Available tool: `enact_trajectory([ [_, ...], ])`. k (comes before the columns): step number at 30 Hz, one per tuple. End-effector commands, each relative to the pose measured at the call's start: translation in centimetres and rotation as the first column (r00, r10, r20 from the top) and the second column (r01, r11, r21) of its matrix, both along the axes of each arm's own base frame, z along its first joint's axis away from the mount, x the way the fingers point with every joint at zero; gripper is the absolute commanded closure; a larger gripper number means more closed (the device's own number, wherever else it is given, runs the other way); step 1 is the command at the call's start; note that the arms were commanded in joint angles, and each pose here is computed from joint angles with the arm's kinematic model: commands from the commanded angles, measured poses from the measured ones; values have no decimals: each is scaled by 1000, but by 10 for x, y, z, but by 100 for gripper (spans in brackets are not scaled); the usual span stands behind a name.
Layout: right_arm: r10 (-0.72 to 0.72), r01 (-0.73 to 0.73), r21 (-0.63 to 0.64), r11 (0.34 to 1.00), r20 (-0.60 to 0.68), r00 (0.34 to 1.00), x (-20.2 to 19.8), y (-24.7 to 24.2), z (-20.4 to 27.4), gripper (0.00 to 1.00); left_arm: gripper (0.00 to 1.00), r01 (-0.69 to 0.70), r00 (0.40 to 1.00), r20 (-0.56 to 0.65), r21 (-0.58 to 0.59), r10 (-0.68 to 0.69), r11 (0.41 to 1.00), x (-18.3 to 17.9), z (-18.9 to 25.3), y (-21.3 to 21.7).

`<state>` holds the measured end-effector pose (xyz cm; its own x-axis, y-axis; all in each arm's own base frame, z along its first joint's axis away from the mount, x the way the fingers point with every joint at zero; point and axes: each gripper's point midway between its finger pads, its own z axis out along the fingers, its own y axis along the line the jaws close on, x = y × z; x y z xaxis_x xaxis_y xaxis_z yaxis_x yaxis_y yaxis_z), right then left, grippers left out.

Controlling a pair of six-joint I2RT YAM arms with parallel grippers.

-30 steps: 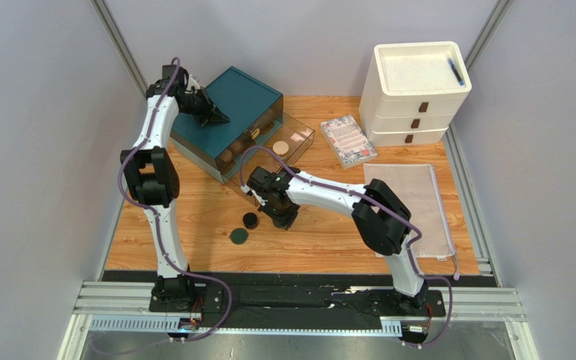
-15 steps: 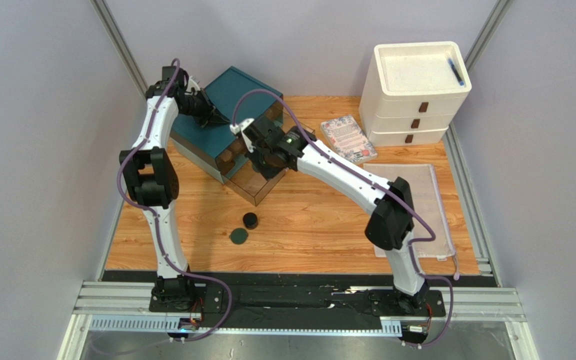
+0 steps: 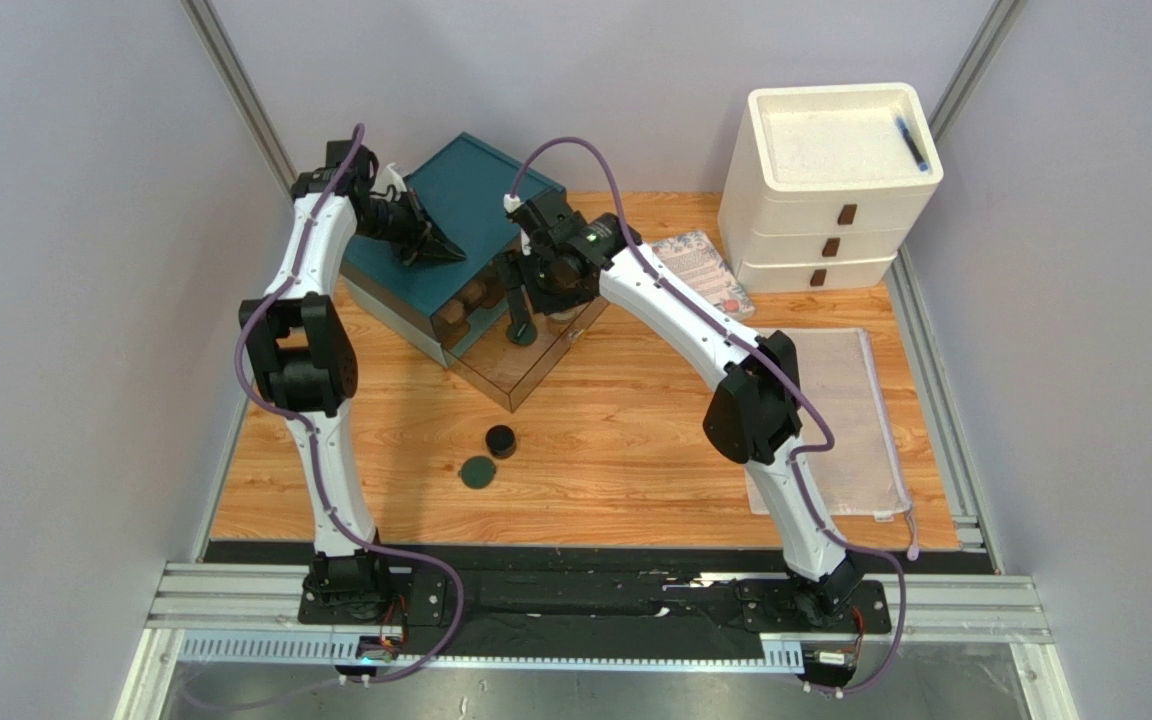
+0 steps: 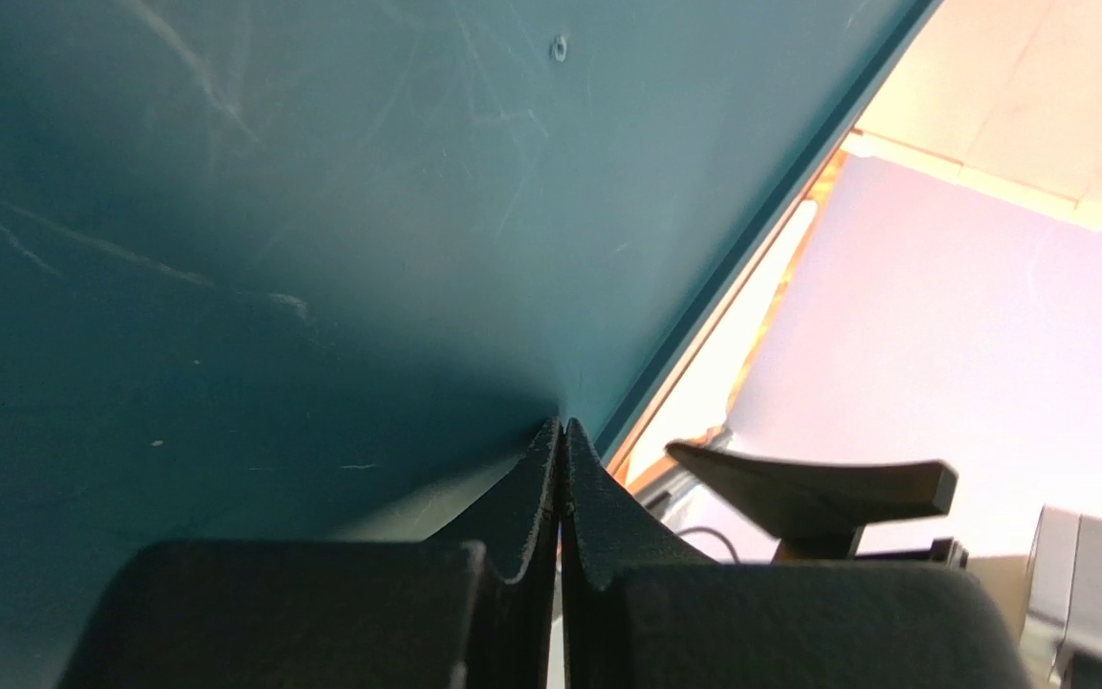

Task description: Organize the makeup

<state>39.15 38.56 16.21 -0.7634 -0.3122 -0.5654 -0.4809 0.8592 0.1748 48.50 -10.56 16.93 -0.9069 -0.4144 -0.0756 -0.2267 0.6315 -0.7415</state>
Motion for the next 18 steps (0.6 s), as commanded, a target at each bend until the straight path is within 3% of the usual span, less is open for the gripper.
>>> enact_trajectory([
  [1, 38, -27, 142, 990, -74, 997, -45, 20, 43, 26, 100, 60, 970, -244, 184, -13, 981, -38, -86, 26],
  [10, 215, -222, -8, 975, -217, 952, -135, 36, -14, 26, 100, 52, 974, -226, 129, -21, 990, -25, -89, 18],
  [18, 234, -255, -48, 966, -266, 935, -158, 57, -52, 27, 100, 73, 975, -217, 130, -43, 989, -30, -87, 19],
])
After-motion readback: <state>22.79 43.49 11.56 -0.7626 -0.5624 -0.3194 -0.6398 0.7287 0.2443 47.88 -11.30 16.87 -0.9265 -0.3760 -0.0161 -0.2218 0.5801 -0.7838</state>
